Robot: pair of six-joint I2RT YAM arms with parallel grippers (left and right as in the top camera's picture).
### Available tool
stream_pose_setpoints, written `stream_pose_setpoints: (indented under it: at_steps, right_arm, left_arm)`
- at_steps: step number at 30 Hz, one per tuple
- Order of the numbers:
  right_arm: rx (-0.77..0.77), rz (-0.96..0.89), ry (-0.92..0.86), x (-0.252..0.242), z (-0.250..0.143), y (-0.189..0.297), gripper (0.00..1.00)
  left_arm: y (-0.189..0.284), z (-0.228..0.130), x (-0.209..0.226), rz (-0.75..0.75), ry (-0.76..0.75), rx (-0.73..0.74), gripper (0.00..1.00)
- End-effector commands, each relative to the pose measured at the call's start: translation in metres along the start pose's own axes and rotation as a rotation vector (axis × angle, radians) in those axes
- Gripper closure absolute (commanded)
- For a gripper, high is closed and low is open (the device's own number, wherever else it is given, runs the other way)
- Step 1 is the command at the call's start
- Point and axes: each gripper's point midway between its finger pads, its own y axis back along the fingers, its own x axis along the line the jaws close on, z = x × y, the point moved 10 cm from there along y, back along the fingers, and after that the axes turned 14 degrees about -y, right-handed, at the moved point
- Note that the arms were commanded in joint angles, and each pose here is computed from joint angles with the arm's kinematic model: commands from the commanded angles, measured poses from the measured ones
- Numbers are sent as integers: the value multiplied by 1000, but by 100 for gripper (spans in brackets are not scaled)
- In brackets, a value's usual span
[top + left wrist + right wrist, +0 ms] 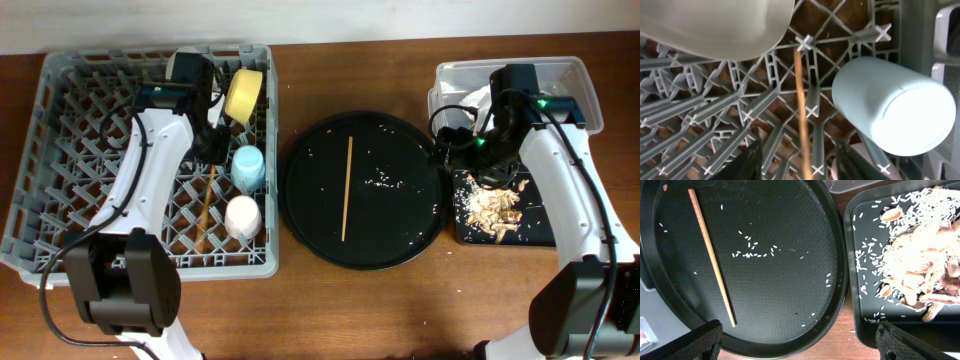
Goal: Sort waste into correct bins and load items into the dishwasher rack
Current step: 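Grasp one wooden chopstick with the left gripper and place it in the rack, then grasp the second chopstick with the left gripper and place it in the rack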
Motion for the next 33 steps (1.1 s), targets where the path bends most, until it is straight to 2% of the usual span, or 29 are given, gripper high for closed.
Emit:
stream_pose_setpoints:
  at_steps: [1, 4, 5, 7, 9, 12, 14, 16, 18, 21, 31, 33]
  right_arm:
    - [-26, 5, 4, 2, 2, 7, 1]
    - [-26, 5, 4, 2, 2, 7, 2]
    - [-26, 5, 4, 2, 2, 7, 2]
    - [-26, 5, 4, 2, 2, 7, 1]
    - [-26, 5, 4, 2, 2, 7, 1]
    - [-26, 5, 4, 2, 2, 7, 2]
    - [-26, 5, 4, 2, 2, 7, 2]
    - [-26, 5, 4, 2, 2, 7, 2]
    - [-26, 5, 4, 2, 2, 7, 1]
    - [-26, 5, 4, 2, 2, 7, 2]
    - [-26, 5, 4, 2, 2, 7, 2]
    - [-26, 5, 4, 2, 2, 7, 1]
  left_arm:
    - [14, 8, 5, 16, 12, -59, 48]
    - [59, 36, -10, -128, -19, -251, 48]
    - [79, 49, -29, -180, -38, -333, 49]
    - [93, 64, -77, -224, -71, -397, 49]
    - [94, 69, -113, -245, -87, -397, 49]
    - [64, 78, -183, -215, -126, -329, 49]
    - [44, 78, -203, -202, -129, -274, 53]
    - [16, 78, -222, -204, -134, -207, 65]
    - [-12, 78, -235, -201, -123, -146, 66]
    - [-47, 78, -246, -194, -116, -82, 65]
    - [-90, 66, -266, -224, -149, 17, 65]
    - [-94, 65, -266, -223, -150, 25, 71]
